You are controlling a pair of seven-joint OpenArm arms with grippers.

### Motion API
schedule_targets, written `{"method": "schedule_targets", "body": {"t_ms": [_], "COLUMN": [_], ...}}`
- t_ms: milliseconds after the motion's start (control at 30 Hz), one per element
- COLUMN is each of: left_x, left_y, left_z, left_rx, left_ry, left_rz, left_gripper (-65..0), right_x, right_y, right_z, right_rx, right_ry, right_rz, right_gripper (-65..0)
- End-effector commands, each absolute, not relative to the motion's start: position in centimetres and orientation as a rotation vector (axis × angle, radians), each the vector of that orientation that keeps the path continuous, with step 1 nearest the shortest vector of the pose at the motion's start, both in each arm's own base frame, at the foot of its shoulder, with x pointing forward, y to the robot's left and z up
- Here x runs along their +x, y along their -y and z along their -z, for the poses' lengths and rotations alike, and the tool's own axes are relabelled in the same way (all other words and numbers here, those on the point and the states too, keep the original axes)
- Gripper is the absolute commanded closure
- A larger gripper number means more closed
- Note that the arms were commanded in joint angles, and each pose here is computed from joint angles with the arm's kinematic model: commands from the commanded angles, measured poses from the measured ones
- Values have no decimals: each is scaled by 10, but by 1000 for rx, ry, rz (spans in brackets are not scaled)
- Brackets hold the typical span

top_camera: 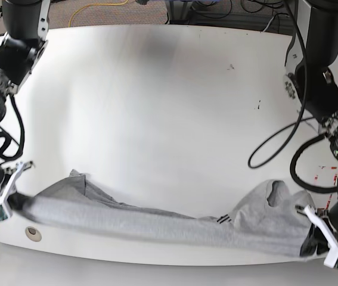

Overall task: Fold the T-shirt properly
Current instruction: 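Lay the held shirt edge down flat with both grippers, spreading it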

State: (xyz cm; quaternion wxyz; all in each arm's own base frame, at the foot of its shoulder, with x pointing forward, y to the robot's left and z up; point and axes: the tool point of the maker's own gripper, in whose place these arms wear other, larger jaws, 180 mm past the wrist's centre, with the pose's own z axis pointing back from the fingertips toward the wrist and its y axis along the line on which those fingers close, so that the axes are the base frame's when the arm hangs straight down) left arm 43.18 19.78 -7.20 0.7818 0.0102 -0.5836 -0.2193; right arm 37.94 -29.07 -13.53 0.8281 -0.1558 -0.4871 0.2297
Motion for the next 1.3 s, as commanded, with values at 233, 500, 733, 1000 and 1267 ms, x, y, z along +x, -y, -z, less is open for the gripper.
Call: {"method": "schedule_targets", "body": {"t_ms": [233, 500, 733, 1000, 1267], "left_x": [378, 332, 298, 247, 180], "left_y": [-211, -231, -250, -262, -285], "left_z": [176, 245, 276, 318, 348], "left_rx": [12, 24, 37, 25, 28], "left_ry": [1007, 785, 665, 495, 329], "left_rz": [517, 526, 505, 500, 436], "left_gripper": [0, 0, 0, 0, 0], "right_x": [314, 271, 237, 196, 171], "right_y": [297, 301, 297, 287, 282], "right_z": [232, 278, 309, 342, 357], "right_rx": [-232, -193, -154, -99, -74], "right_ry": [836, 703, 609, 495, 431], "right_rz": [-390, -359, -361, -345, -336], "right_gripper": [0, 0, 0, 0, 0]}}
